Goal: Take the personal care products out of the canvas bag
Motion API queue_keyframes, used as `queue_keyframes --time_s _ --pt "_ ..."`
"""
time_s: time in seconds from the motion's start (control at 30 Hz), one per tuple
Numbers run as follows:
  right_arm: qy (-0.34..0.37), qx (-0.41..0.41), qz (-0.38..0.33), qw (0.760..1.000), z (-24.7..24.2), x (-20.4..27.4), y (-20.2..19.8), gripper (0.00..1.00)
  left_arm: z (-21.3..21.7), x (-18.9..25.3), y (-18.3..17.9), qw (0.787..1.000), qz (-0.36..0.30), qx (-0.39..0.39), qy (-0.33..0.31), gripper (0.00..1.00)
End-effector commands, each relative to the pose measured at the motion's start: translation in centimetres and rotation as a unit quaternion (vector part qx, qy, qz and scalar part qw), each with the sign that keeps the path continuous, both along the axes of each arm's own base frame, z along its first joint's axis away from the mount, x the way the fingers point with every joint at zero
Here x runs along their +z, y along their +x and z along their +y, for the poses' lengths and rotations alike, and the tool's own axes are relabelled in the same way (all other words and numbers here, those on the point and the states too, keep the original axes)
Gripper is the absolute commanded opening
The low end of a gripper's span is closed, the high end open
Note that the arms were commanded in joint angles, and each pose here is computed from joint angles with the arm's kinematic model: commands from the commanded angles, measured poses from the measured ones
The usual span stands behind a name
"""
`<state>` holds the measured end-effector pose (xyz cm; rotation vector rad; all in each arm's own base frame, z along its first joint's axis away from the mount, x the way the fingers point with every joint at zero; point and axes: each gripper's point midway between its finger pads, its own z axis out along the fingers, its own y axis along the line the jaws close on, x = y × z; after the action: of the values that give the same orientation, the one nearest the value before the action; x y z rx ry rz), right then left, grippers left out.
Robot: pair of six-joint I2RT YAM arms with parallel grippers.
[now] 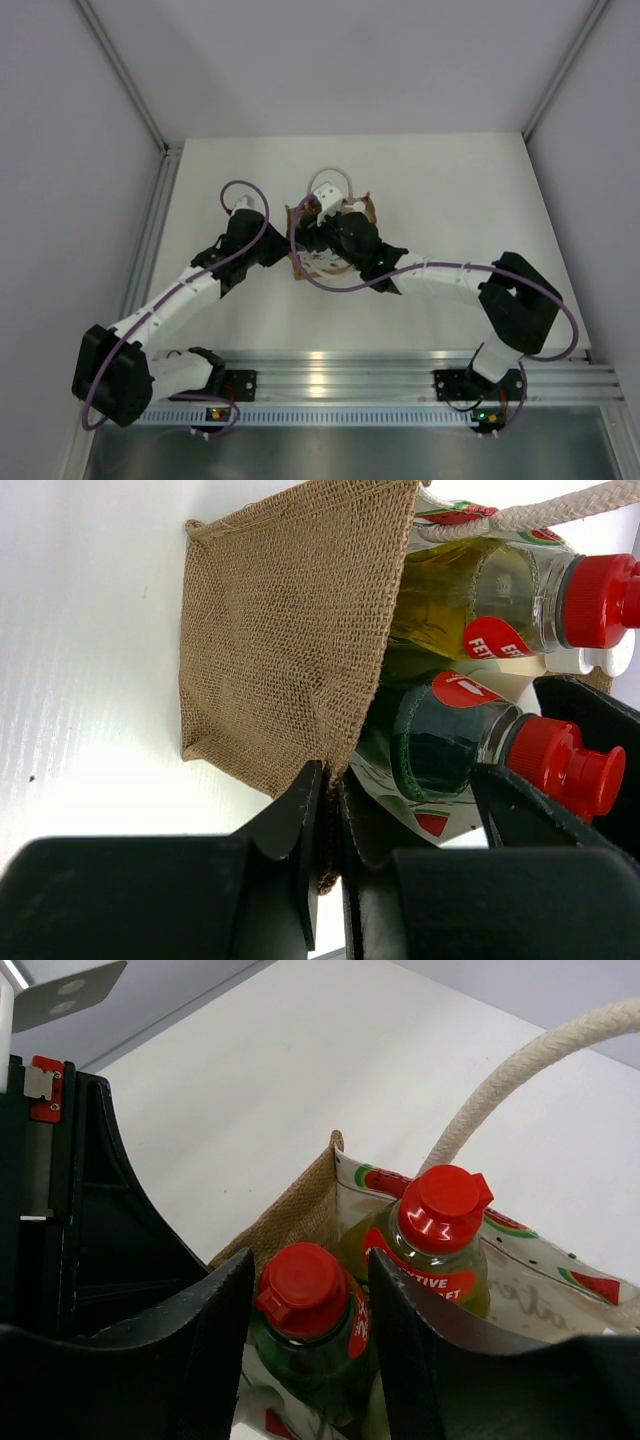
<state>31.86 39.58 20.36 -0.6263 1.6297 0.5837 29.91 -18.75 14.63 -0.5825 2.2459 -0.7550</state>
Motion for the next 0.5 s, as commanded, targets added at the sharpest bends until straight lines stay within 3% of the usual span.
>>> queue_keyframes --time_s 0.0,0.3,0.43,0.47 --pt "0.053 0.008 -0.029 0.998 1.6 2.6 -0.2 0.46 0.6 -0.4 -0.2 1.000 0.000 0.002 0.014 0.00" --pt "0.044 0.017 -0.030 0.998 2.2 1.5 -0.1 0.30 0.7 -0.5 -0.3 1.000 -0.001 0.000 0.016 0.00" --pt "0.043 0.031 -0.032 0.998 2.4 1.4 -0.5 0.18 0.8 -0.5 -0.3 1.000 -0.001 0.002 0.015 0.00" --pt "0.041 0.037 -0.036 0.998 2.5 1.5 -0.7 0.10 0.8 -0.5 -0.3 1.000 0.000 0.002 0.016 0.00"
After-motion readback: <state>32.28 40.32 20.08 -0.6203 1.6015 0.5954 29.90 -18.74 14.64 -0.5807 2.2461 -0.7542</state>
